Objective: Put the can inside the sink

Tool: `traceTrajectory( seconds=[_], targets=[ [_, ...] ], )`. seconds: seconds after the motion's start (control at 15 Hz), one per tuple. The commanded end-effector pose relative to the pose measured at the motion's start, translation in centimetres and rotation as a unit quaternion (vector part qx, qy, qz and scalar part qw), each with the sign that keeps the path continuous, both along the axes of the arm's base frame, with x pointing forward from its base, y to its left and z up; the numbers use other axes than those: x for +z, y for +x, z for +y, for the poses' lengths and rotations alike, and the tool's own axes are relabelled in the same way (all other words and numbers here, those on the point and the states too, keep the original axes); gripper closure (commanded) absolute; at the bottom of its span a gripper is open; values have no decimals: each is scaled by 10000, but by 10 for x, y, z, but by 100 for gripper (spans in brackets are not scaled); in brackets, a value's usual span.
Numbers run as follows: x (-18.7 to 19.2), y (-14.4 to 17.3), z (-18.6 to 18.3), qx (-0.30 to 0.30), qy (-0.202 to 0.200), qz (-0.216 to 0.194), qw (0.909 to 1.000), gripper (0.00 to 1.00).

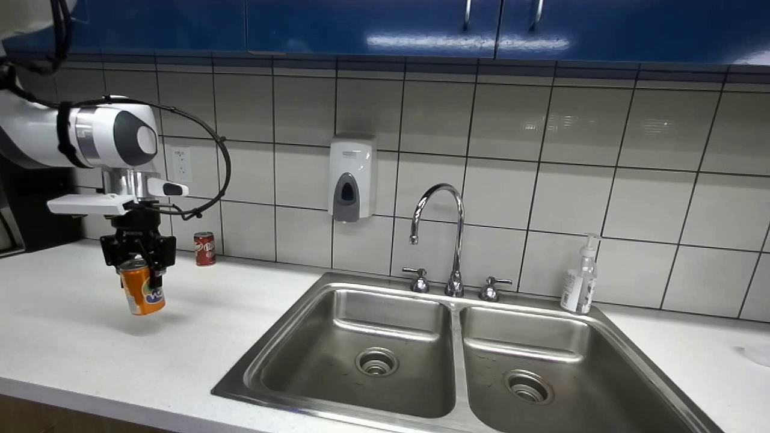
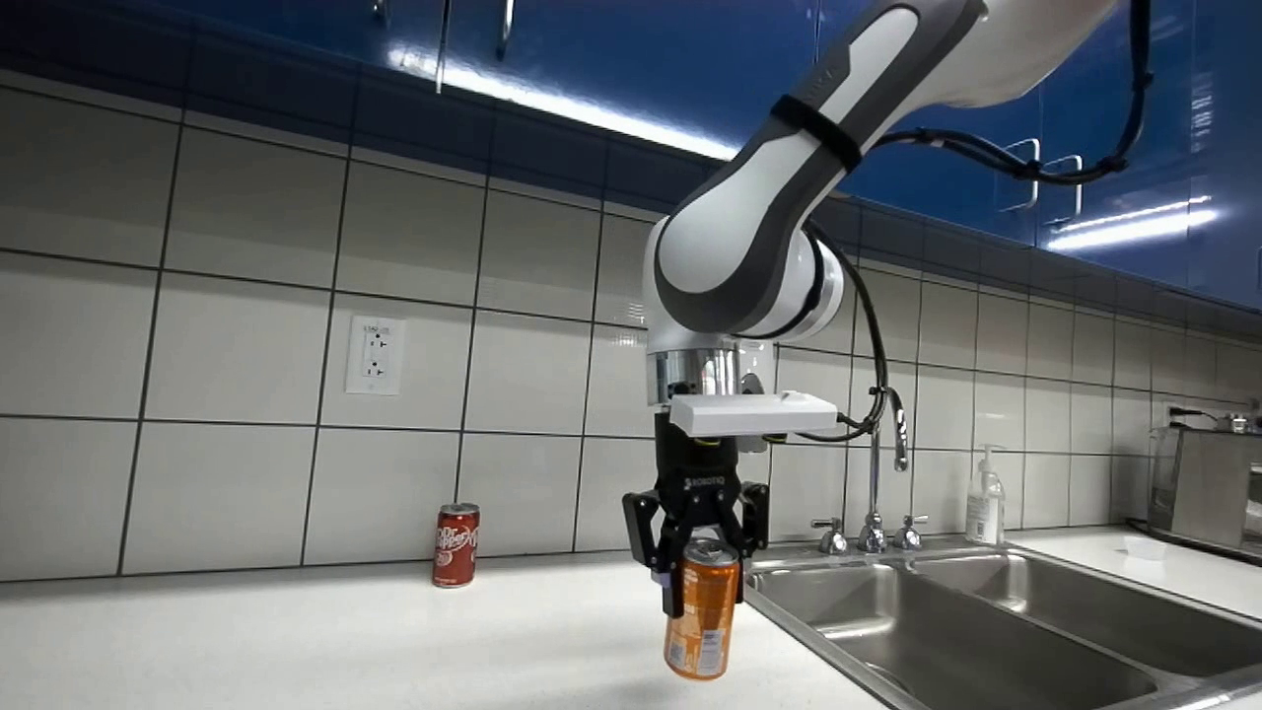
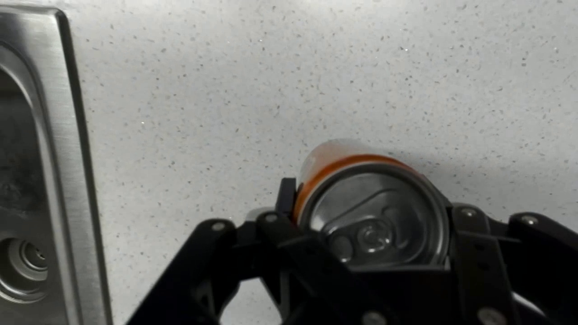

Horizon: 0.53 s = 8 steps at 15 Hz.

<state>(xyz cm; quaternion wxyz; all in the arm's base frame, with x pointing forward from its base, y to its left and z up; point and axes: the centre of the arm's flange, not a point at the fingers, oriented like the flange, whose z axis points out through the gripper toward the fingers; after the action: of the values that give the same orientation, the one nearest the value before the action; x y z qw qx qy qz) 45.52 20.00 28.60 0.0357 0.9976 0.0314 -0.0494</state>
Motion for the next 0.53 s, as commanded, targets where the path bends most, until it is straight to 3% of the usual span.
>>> traceTrajectory(
  seconds=[0.0,0.47],
  targets=[
    [14,-17,-42,-344,39,-163,9993,61],
    [16,-10,-141,-922,51,-128,9956,61]
  ],
)
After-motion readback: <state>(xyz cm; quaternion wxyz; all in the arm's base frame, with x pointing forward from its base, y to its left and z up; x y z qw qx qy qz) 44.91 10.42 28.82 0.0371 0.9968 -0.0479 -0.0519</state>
